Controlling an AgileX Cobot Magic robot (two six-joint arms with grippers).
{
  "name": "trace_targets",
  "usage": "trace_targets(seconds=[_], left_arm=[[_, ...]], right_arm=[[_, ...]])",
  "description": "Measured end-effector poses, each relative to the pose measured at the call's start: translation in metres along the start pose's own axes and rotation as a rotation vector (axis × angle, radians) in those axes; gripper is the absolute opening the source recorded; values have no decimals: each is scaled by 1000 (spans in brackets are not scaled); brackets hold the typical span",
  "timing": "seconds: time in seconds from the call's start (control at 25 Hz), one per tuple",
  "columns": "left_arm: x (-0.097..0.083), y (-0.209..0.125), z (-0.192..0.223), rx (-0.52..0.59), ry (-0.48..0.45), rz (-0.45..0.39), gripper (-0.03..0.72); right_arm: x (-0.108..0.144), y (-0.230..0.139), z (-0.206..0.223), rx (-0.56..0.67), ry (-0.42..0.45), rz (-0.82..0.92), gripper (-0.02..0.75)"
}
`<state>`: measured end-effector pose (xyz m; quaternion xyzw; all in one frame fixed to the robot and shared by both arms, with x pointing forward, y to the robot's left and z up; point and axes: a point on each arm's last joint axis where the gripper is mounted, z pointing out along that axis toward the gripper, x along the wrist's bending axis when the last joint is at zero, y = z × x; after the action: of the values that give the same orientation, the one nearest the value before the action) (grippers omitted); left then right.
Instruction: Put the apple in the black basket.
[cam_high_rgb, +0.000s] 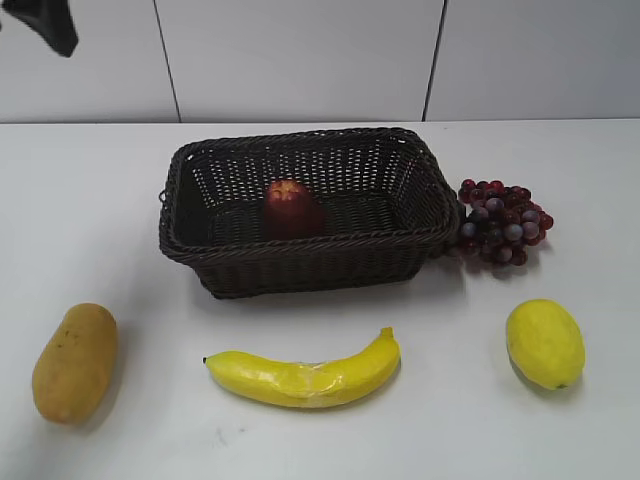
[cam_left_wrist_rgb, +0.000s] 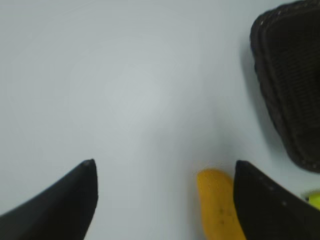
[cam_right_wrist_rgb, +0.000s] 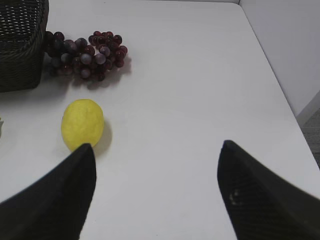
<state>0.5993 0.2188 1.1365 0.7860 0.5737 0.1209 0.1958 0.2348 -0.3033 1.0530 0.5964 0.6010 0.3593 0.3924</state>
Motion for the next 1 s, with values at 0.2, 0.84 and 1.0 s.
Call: trace_targets(seconds=[0.2,0.84,1.0], left_arm=[[15,-59,-23,57,20,-76,633],[-26,-289,-81,-245,53,-103,591],[-34,-329,-86,-381,68,-85,591]], right_arm=[[0,0,0,0,0,0,571],[0,0,0,0,0,1,571],[0,0,0,0,0,0,571]])
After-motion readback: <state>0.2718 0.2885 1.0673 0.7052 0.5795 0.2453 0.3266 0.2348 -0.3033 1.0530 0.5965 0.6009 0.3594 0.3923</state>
